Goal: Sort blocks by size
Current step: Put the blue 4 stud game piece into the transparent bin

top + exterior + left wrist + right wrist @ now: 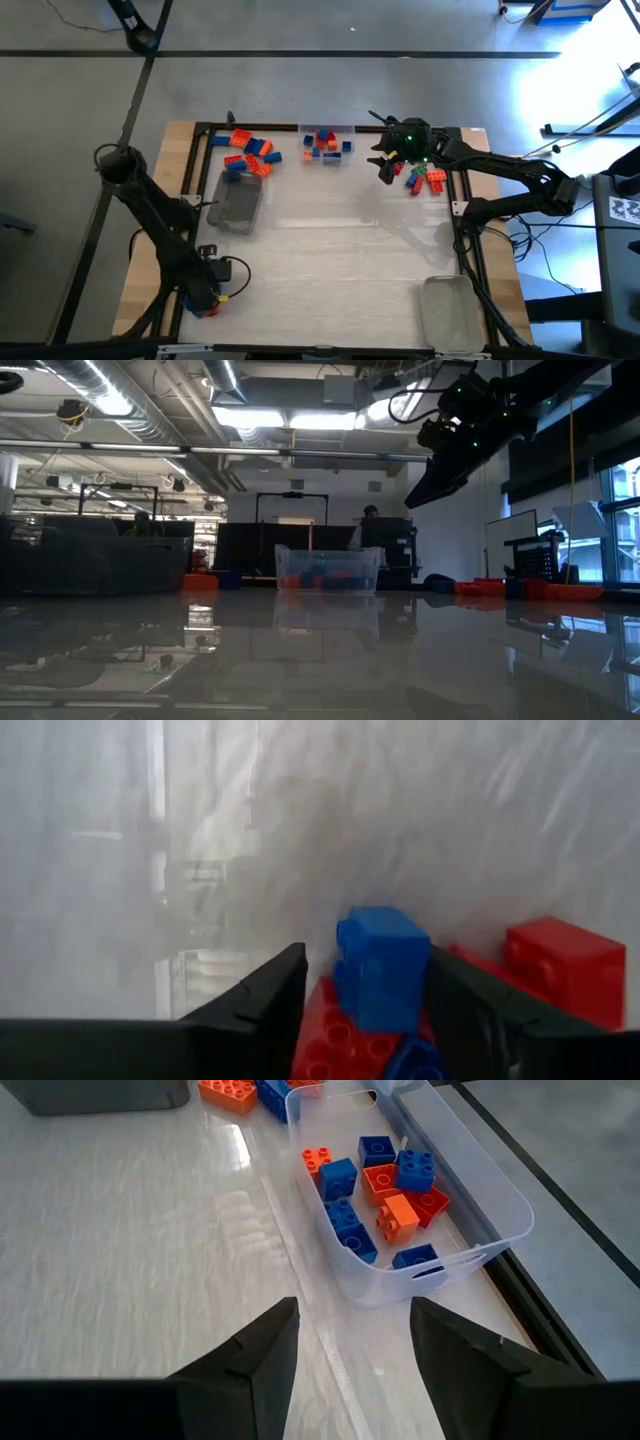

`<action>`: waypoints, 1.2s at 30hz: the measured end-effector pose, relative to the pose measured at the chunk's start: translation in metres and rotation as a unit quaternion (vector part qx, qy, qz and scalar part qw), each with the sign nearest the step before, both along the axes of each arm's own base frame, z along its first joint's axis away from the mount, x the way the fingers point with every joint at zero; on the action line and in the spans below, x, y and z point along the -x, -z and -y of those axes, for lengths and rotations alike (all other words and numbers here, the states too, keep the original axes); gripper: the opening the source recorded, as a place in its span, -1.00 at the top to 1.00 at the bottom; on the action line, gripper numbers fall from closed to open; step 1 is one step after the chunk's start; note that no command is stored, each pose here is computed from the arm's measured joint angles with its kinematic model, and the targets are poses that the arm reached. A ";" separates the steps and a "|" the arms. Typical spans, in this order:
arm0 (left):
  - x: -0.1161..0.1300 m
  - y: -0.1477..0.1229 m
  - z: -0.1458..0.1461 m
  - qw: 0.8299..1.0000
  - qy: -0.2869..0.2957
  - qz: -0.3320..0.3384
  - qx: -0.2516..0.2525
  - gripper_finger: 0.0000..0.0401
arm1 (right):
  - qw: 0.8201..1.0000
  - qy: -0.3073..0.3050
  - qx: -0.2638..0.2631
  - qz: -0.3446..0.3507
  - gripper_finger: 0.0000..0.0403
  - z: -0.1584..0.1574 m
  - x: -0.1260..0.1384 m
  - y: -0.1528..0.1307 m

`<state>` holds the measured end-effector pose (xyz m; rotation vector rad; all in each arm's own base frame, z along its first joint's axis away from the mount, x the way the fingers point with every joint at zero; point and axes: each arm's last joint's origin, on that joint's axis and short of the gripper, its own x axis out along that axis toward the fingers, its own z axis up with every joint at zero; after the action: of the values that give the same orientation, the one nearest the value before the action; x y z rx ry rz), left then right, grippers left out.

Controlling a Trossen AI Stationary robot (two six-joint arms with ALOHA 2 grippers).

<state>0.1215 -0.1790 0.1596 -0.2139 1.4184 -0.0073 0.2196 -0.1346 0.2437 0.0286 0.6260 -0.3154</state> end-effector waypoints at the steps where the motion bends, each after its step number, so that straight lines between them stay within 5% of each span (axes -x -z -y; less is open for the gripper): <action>1: -0.001 0.001 0.000 1.000 -0.003 -0.001 -0.001 0.17 | 1.000 0.000 0.000 0.000 0.04 0.000 0.000 0.000; 9: -0.017 0.000 -0.009 1.000 -0.022 0.010 0.006 0.62 | 1.000 0.000 0.000 0.000 0.04 0.000 0.000 0.000; 14: -0.045 -0.026 -0.021 0.996 -0.027 0.068 0.043 0.63 | 1.000 0.000 0.000 0.000 0.04 0.000 0.000 0.000; 18: -0.074 -0.063 -0.044 0.986 -0.039 0.161 0.027 0.63 | 1.000 0.000 0.000 0.000 0.04 0.000 0.000 0.000; 26: -0.127 -0.118 -0.124 0.922 -0.090 0.354 -0.132 0.56 | 1.000 0.000 0.000 0.000 0.04 0.000 0.000 0.000; 36: -0.160 -0.125 -0.246 0.842 -0.194 0.418 -0.281 0.55 | 1.000 0.000 0.000 0.000 0.04 0.000 0.000 0.000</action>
<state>0.2816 0.0675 0.2842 0.0087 0.4383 0.5836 0.2197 -0.1345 0.2437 0.0281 0.6262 -0.3150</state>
